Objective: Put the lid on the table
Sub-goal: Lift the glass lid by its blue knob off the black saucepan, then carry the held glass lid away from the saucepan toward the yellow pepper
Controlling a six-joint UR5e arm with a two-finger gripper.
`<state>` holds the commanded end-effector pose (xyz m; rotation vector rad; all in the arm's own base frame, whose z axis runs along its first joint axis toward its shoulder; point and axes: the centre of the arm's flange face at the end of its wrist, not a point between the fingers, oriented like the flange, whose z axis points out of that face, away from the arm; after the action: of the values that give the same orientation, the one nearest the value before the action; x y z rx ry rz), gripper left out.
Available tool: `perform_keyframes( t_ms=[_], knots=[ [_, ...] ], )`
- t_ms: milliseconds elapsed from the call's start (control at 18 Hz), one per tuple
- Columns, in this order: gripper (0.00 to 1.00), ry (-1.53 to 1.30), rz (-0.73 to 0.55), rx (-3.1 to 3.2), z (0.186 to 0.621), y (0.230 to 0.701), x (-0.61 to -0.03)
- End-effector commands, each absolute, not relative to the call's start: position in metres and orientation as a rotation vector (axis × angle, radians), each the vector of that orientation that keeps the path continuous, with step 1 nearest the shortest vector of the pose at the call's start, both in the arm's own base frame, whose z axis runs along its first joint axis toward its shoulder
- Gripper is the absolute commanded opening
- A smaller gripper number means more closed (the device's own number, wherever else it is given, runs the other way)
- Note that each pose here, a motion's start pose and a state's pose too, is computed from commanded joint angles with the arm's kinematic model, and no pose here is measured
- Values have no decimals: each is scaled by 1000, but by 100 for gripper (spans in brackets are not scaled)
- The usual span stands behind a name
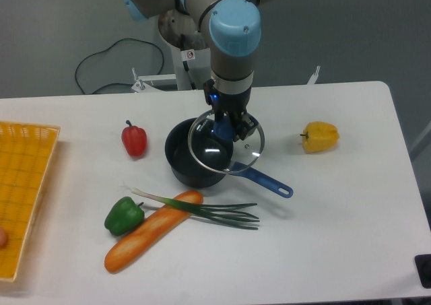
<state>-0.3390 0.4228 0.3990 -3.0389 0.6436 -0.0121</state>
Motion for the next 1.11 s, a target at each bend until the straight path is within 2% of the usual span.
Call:
perform_keyframes(
  t_ms=[722,1111],
  knots=[
    [56,583,11,-3050,404,411,-358],
    [56,546,71,-3044,420,408,-377]
  ],
)
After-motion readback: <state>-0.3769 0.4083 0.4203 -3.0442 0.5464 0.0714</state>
